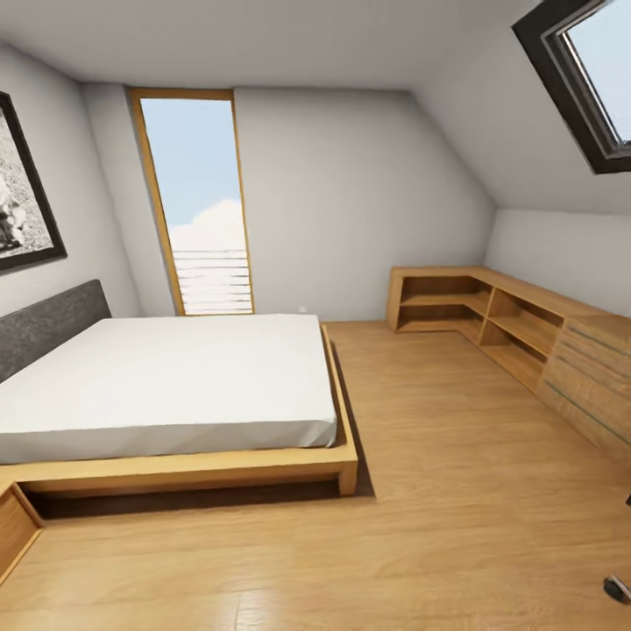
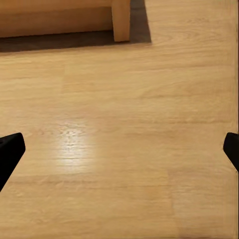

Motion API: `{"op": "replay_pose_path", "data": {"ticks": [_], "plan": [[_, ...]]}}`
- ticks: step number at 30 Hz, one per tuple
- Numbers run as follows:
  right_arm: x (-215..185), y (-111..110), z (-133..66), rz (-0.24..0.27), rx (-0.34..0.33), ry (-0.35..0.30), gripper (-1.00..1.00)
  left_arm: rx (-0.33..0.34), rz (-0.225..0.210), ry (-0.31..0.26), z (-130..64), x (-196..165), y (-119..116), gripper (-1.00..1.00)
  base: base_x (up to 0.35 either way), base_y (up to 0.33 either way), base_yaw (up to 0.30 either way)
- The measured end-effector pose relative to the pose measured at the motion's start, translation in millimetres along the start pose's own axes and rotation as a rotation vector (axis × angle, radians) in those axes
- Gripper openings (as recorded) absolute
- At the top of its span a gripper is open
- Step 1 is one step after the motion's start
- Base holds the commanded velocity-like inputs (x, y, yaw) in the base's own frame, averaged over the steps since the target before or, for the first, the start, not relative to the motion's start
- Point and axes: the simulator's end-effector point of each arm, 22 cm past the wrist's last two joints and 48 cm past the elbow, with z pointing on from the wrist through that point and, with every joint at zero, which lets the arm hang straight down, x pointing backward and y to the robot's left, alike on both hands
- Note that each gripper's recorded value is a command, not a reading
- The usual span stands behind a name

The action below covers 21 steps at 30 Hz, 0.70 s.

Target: In the bedroom, organize the workspace by keeping the computer under the desk, ensuring the monitor is on the desk, placing the keyboard on the desk next to the monitor, placing the mouse on the desk next to the keyboard, moving the folder from the swivel chair onto the desk next to the mouse, stacking the notebook on top of the folder with the pen on top of the notebook, and positioning the swivel chair next to the desk.

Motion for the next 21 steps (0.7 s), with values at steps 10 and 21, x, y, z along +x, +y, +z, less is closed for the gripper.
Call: {"op": "replay_pose_path", "data": {"ticks": [10, 21], "plan": [[-2.5, -6.8, 0.9, -0.006, 0.008, -0.005, 1.0, 0.0, 0.0, 0.001, -0.2, 0.3, 0.5, 1.0, 0.05, 0.09, -0.3], [-11.6, -10.7, 4.1, -0.006, 0.013, -0.025, 1.0, -0.001, 0.001, 0.0, -0.1, 0.1, 1.1, 1.0, 0.184, 0.262, -0.3]]}}
